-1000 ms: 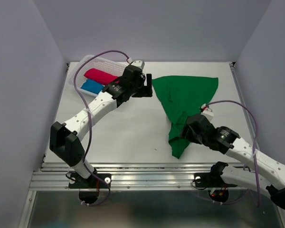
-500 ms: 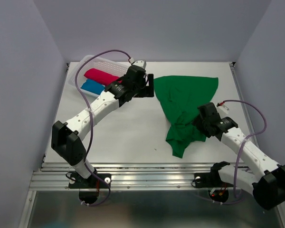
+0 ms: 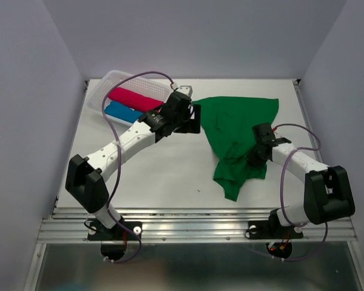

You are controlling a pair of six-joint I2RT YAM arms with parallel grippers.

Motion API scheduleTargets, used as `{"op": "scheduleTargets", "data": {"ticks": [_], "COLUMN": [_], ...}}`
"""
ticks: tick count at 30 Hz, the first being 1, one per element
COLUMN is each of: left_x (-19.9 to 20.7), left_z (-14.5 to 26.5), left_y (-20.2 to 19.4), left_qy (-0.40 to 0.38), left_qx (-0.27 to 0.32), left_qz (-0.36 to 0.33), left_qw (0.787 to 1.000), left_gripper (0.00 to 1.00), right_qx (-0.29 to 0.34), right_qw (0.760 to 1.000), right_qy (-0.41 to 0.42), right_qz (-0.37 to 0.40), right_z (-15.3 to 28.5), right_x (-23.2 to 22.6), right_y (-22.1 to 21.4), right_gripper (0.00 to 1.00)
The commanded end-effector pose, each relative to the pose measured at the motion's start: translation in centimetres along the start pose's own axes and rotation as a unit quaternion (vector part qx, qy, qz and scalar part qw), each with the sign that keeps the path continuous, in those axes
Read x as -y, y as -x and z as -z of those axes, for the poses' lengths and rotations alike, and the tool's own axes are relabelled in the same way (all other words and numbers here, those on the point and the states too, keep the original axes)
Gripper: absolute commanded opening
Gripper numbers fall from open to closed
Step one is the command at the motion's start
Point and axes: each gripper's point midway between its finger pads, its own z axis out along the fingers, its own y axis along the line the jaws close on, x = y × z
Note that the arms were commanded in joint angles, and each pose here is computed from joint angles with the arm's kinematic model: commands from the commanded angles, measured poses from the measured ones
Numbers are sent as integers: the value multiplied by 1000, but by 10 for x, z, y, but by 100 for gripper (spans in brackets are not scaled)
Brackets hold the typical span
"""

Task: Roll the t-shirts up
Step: Flatten out the T-shirt at the center of the board.

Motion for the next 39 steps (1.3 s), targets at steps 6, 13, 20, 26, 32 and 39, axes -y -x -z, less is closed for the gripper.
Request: {"op": "scheduleTargets", "data": {"ticks": [6, 13, 20, 26, 32, 39], "left_x": [15, 13, 11, 6, 3, -1], "left_z": [8, 19, 15, 35, 47, 41], "left_y": [4, 4, 9, 22, 17, 6], "left_qy": [-24, -33, -15, -5, -16, -12], "left_qx": [10, 20, 19, 42, 48, 36], "left_qz": [-7, -1, -4, 8, 15, 17], "left_qw": [1000, 999, 1000, 999, 999, 999], "left_gripper": [95, 95, 96, 96, 96, 96], "right_qx": [119, 149, 145, 88, 41, 5], "right_qw": [990, 987, 981, 985, 985, 980], "right_qy": [-49, 44, 128, 136, 159, 177], "right_qz": [-60, -50, 21, 64, 60, 86], "right_z": [-4, 35, 55, 4, -47, -65], "right_x": [30, -22, -109, -171, -211, -235], "right_y": [147, 193, 159, 140, 133, 91], "right_gripper": [1, 50, 56, 55, 55, 56]}}
